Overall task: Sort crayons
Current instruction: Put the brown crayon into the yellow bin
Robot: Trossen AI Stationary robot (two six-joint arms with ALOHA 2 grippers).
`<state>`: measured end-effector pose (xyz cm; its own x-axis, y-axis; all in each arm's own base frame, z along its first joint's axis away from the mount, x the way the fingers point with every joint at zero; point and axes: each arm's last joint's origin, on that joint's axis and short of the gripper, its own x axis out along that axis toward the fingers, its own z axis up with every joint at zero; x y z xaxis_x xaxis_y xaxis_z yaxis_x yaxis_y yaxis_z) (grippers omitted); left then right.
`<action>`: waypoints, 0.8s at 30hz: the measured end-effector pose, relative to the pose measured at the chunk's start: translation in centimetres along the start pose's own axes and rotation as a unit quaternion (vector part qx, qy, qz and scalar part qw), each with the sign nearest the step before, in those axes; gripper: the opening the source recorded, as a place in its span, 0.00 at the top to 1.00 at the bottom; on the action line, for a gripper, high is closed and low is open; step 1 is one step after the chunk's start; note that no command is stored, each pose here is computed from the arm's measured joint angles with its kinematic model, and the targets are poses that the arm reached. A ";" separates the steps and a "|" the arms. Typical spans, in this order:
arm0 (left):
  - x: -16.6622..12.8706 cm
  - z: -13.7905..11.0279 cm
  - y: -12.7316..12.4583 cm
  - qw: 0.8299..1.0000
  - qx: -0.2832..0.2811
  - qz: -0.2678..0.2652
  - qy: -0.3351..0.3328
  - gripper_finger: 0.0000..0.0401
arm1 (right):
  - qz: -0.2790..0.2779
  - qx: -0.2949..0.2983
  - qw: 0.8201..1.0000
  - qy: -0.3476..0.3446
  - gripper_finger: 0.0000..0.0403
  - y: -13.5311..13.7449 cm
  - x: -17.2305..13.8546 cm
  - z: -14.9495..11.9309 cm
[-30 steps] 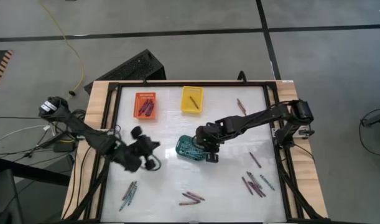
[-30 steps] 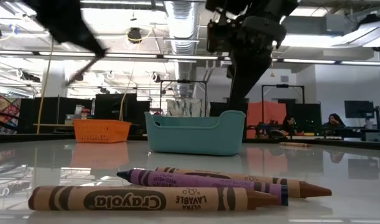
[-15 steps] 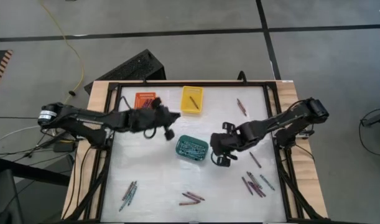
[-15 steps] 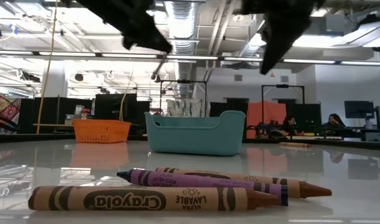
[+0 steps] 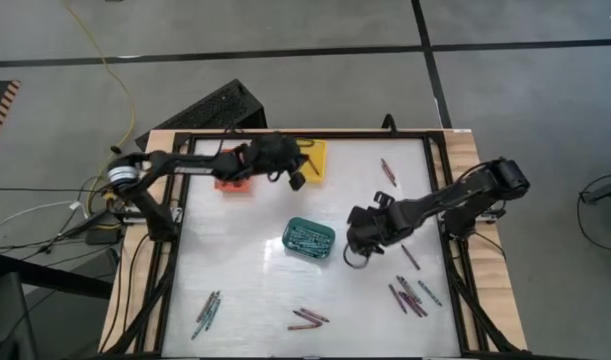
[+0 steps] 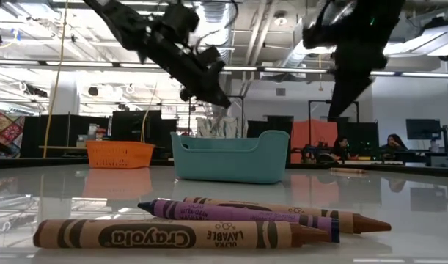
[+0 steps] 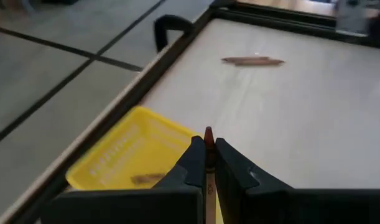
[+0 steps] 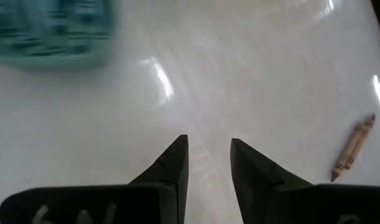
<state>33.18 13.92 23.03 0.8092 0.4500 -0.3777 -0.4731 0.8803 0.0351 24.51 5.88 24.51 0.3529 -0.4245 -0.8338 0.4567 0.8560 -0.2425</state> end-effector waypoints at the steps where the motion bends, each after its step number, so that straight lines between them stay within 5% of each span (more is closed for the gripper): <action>1: 0.8 0.0 0.5 1.000 0.001 0.007 0.004 1.00 | -0.008 0.011 1.000 0.005 0.72 -0.5 0.8 0.0; 11: 6.6 -0.5 6.7 0.997 -0.068 -0.008 0.025 1.00 | -0.073 0.082 0.992 0.057 0.72 -5.8 4.4 -0.7; 19: 7.9 -1.1 8.4 0.995 -0.096 -0.011 0.038 0.99 | -0.059 0.164 0.982 0.076 0.72 -11.5 5.6 -2.4; 24: 7.9 -1.0 8.7 0.994 -0.103 -0.007 0.032 0.88 | -0.049 0.211 0.973 0.077 0.72 -14.8 6.4 -3.6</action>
<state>35.08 24.99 19.48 0.7962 0.4213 -0.4342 -0.5278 0.8346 -0.1580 17.09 -8.45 21.02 0.1788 -0.4201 -0.8897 0.7881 0.6025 -0.1260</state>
